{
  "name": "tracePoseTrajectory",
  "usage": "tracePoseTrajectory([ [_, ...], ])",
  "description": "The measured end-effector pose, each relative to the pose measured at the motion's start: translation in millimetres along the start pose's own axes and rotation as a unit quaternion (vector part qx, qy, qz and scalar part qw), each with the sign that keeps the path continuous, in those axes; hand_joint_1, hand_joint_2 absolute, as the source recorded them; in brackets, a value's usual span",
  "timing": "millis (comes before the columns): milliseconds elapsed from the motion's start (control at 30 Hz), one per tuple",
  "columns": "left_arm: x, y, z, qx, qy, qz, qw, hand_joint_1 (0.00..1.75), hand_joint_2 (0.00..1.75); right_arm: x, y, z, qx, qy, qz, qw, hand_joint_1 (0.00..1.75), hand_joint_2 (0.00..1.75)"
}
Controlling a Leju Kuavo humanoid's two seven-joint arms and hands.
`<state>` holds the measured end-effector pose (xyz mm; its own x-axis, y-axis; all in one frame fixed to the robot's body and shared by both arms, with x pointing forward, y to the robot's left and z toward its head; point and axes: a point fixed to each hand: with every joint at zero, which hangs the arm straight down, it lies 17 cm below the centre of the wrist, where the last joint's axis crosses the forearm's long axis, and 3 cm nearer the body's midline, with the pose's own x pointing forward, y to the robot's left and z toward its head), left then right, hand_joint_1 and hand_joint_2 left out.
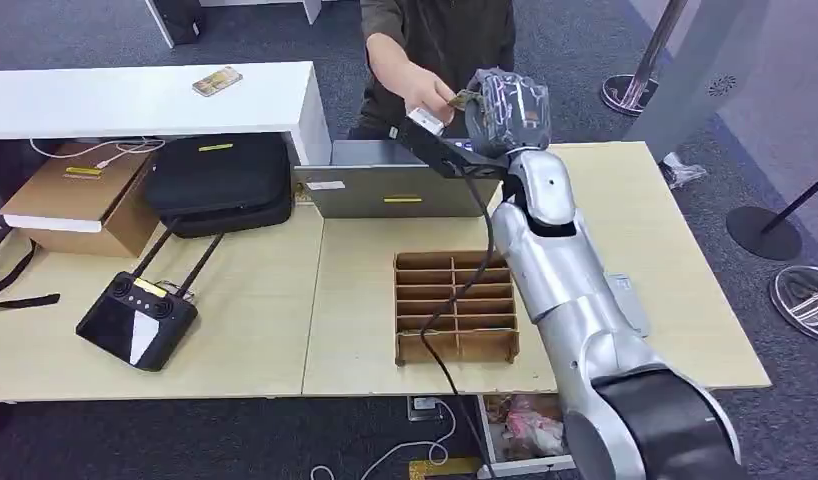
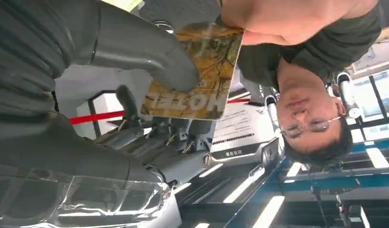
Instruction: Pass the card to the sensor for recognition and then transmit it.
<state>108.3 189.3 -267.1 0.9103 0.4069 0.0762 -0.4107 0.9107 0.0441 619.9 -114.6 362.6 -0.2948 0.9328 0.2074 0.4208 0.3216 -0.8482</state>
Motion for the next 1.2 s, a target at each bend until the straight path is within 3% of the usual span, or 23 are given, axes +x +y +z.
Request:
tracePoseTrajectory([
  [500, -3.6, -7.3, 1.3, -0.018, 0.008, 0.000, 1.000, 0.00, 0.00, 8.9, -1.6, -1.5, -0.003, -0.015, 0.004, 1.000, 1.75, 1.75],
  [567, -2.9, -5.8, 0.9, -0.017, 0.008, 0.002, 1.000, 0.00, 0.00, 8.1, 3.6, -0.9, 0.011, -0.009, -0.001, 1.000, 1.75, 1.75],
  [633, -3.0, -5.4, 0.8, -0.017, 0.008, 0.003, 1.000, 0.00, 0.00, 2.8, 21.8, 1.6, 0.062, 0.012, -0.039, 0.997, 1.75, 1.75],
  [700, -3.0, -5.5, 0.8, -0.017, 0.008, 0.003, 1.000, 0.00, 0.00, -1.3, 50.8, 9.3, 0.153, 0.045, -0.138, 0.977, 1.75, 1.75],
  [767, -4.4, -4.4, 0.6, -0.016, 0.012, 0.001, 1.000, 0.00, 0.00, 2.2, 70.8, 18.3, 0.235, 0.070, -0.264, 0.933, 1.75, 1.75],
  [867, -4.9, -3.5, 0.4, -0.015, 0.014, -0.001, 1.000, 0.00, 0.00, -4.5, 68.2, 15.2, 0.266, 0.091, -0.366, 0.887, 1.75, 1.75],
  [1000, -4.9, -2.2, 0.0, -0.015, 0.012, 0.003, 1.000, 0.00, 0.00, -23.8, 59.0, 7.1, 0.272, 0.115, -0.403, 0.866, 1.75, 1.75],
  [1200, -5.7, 0.7, -1.0, -0.014, 0.006, 0.008, 1.000, 0.00, 0.00, -43.4, 53.3, 3.7, 0.265, 0.124, -0.413, 0.862, 1.75, 1.75],
])
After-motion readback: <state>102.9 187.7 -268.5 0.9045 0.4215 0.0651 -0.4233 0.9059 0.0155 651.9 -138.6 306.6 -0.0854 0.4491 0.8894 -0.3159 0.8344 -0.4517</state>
